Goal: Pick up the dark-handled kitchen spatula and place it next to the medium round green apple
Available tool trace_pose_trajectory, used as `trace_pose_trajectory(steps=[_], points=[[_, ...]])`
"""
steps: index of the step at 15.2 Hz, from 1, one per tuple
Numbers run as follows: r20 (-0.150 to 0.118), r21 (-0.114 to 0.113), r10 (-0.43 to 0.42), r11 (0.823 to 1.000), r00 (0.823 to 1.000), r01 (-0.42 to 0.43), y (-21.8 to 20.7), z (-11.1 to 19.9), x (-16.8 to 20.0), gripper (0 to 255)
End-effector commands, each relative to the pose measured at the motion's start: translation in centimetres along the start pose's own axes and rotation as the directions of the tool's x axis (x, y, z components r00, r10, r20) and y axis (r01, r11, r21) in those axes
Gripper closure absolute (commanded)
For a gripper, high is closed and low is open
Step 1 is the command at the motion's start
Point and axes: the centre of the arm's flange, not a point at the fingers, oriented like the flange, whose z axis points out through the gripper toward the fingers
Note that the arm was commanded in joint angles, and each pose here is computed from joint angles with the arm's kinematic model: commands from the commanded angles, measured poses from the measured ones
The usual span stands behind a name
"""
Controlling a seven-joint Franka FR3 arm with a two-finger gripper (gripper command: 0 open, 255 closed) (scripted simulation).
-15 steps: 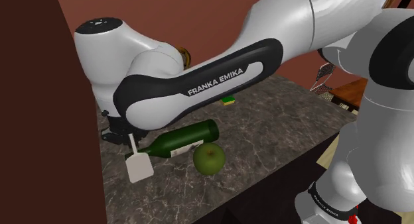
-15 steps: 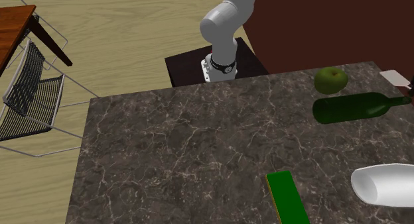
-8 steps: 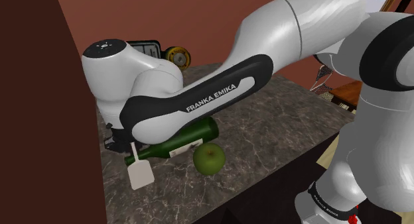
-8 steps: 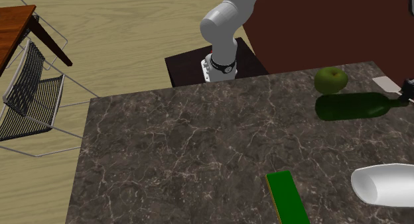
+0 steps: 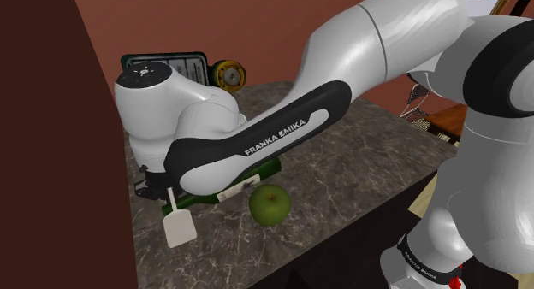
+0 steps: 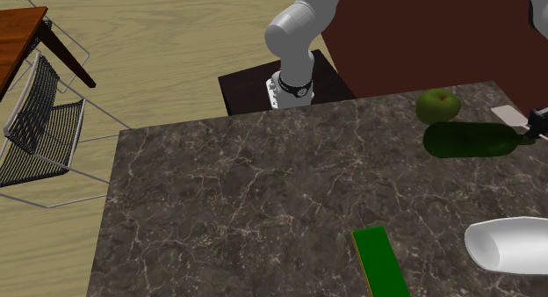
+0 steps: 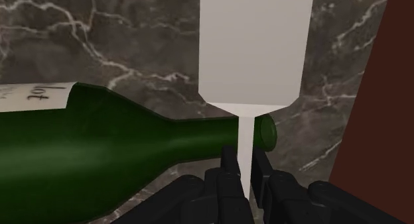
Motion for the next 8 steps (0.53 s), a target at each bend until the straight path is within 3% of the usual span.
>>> trace_pose_trajectory(steps=[1, 7, 8], points=[[0.034, -0.038, -0.003, 0.999, 0.999, 0.004, 0.16, 3.33, -0.40, 255], [0.034, -0.038, -0.003, 0.999, 0.999, 0.004, 0.16, 3.33, -0.40, 255], [0.035, -0.039, -0.002, 0.999, 0.999, 0.004, 0.31, 3.46, -0.14, 0]])
